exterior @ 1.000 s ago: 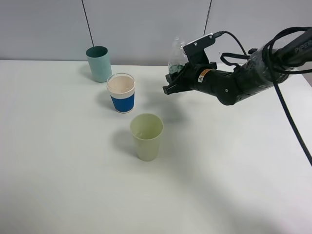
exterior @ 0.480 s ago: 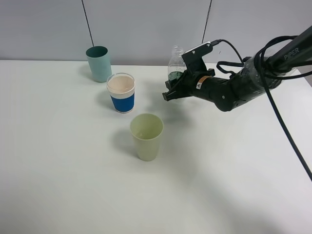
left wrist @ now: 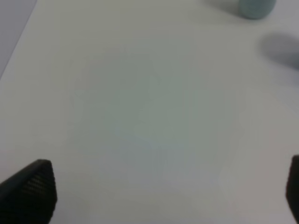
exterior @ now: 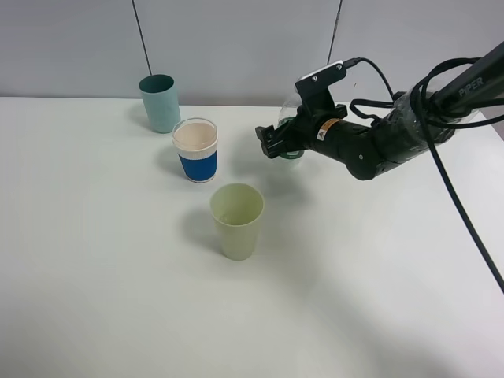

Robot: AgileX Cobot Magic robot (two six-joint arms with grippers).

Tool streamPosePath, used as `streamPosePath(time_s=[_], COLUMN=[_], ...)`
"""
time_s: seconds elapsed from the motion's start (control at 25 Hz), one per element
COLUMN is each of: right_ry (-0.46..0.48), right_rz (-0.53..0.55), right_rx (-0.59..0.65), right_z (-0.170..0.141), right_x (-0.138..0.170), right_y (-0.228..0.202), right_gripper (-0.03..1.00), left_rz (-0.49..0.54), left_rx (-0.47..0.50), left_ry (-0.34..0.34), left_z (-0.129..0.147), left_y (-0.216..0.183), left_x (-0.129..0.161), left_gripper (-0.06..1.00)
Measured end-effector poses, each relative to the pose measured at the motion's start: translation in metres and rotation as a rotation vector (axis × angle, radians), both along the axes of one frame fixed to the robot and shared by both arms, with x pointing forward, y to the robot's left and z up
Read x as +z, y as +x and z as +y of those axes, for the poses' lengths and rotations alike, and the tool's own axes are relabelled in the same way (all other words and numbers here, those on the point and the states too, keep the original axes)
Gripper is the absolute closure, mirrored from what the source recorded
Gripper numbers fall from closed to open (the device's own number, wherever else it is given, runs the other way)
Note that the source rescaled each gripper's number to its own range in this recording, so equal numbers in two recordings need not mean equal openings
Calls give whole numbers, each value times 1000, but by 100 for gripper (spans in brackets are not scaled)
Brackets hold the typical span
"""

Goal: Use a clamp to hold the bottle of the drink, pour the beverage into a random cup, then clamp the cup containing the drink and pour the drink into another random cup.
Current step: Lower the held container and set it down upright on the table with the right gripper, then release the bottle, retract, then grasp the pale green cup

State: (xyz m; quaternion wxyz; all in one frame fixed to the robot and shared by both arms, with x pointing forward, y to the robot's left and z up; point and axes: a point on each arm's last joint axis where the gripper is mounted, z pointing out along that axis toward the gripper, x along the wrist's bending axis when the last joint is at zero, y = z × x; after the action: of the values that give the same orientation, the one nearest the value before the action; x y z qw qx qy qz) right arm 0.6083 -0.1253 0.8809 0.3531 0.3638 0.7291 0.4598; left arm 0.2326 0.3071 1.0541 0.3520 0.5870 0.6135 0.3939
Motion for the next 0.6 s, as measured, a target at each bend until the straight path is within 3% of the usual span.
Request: streamPosePath(time_s=[0.32,0.6], right_ry=[29,40], right_rz=[-27,-49], right_rx=[-24,-24], right_z=[-1,-3], right_x=[8,52], right_y=[1,-3], right_gripper=[3,3], left_rz=[0,0], left_rx=[0,0], left_ry=[0,0], left_z=[0,0], left_y=[0,0], left_x=[0,0], left_gripper=[-6,-6])
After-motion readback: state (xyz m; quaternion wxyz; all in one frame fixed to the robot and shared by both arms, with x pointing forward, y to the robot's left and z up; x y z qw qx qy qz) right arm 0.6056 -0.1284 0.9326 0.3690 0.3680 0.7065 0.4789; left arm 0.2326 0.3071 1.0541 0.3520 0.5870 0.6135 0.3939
